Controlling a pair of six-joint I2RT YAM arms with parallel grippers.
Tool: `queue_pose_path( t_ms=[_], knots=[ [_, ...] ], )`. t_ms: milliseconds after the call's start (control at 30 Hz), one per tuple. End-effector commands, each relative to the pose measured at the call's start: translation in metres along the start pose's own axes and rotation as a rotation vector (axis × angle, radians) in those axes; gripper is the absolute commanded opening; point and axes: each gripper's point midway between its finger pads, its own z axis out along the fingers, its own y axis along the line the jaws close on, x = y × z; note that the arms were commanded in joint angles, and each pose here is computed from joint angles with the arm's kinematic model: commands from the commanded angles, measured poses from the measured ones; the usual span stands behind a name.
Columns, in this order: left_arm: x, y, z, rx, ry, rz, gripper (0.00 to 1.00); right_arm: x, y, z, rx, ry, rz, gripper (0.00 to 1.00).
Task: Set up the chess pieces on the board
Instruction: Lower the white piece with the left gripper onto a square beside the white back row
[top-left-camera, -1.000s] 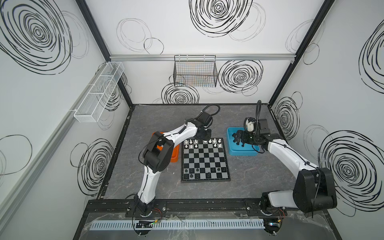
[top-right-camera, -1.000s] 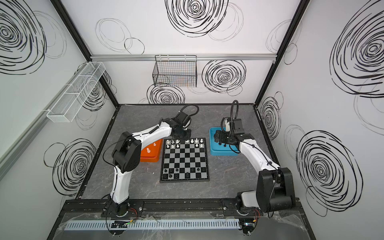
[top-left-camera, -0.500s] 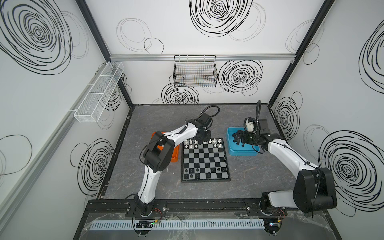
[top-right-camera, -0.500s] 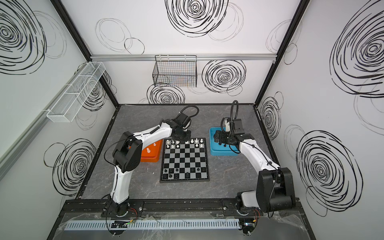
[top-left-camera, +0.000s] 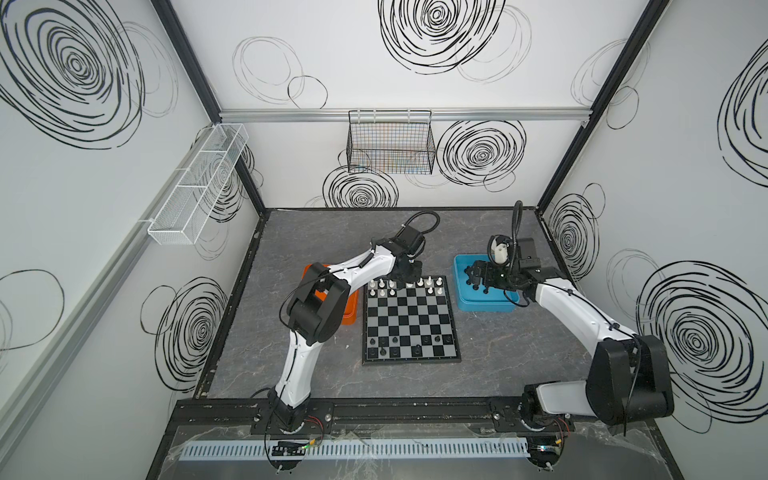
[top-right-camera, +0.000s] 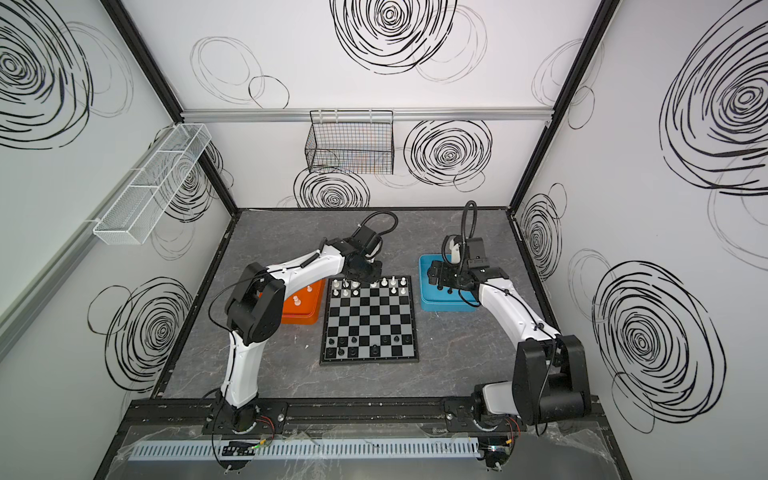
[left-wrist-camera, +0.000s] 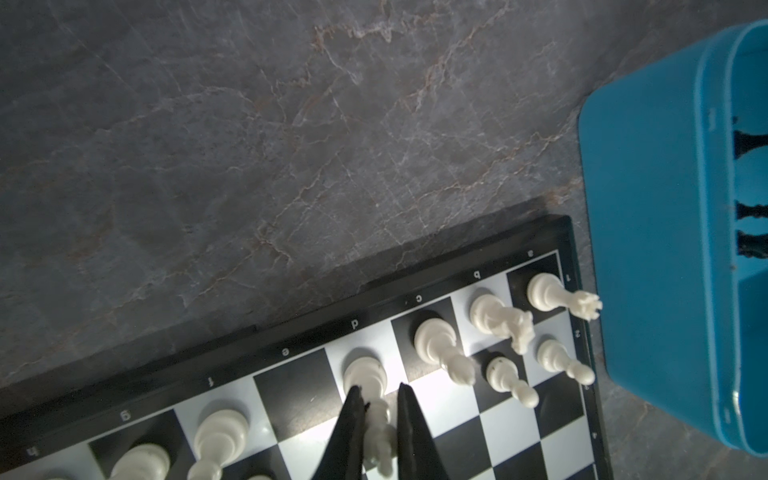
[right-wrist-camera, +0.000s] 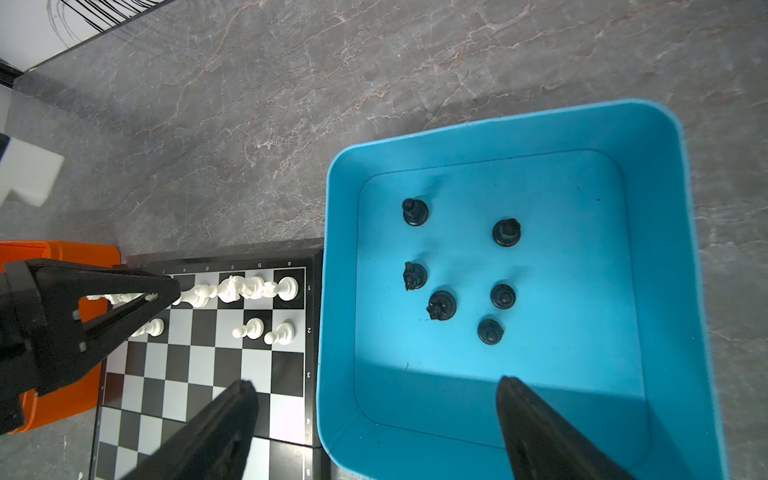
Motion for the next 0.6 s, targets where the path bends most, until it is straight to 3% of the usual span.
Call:
queue_pose_path(
  t_ms=[0, 567],
  knots=[
    [-0.0042, -0.0016, 0.0057, -0.008, -0.019, 0.003, 0.11, 0.0007, -0.003, 0.0, 0.007, 0.0, -0.006, 0.94],
    [-0.0065, -0.0041, 0.0072, 0.001, -0.021, -0.001, 0.13, 0.0014, -0.0034, 0.0, 0.008, -0.001, -0.007, 0.94]
  ],
)
